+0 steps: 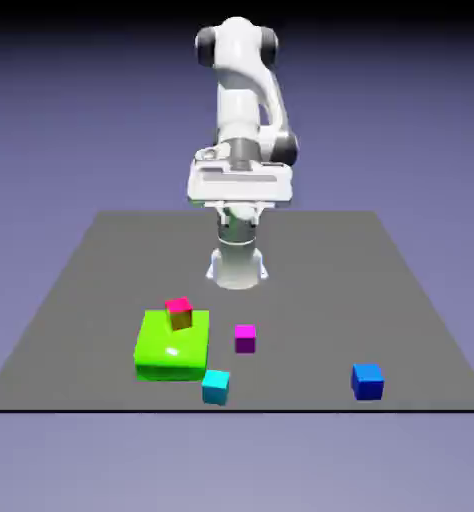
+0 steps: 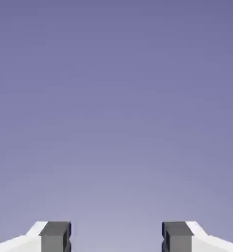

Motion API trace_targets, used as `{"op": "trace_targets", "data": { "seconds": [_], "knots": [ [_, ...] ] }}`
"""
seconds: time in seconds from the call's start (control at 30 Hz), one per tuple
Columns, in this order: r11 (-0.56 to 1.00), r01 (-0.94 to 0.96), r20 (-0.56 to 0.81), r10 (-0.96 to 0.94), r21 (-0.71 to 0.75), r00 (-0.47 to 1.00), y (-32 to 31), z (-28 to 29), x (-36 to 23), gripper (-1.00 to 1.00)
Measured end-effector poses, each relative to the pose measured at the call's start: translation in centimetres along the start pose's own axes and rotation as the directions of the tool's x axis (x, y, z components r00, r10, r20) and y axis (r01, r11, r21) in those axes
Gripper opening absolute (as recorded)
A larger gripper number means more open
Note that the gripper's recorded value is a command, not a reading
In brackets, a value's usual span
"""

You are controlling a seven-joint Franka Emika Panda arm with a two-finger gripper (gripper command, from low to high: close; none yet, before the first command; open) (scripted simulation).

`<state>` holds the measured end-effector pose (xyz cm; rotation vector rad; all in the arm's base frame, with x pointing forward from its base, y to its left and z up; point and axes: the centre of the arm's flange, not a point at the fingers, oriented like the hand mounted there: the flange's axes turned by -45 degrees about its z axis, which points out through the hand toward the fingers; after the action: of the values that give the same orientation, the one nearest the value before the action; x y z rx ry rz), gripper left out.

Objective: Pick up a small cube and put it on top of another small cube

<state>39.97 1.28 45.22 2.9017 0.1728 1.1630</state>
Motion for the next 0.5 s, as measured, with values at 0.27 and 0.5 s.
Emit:
{"op": "trace_targets", "data": {
  "seconds": [0.27,0.5],
  "knots": [
    [0.916,0.346,0.171,-0.381,0.204,0.908,-6.3,8.3,1.3,0.0],
    [0.692,0.593,0.207,-0.705,0.412,0.678,-13.8,15.4,0.0,0.0]
  ]
}}
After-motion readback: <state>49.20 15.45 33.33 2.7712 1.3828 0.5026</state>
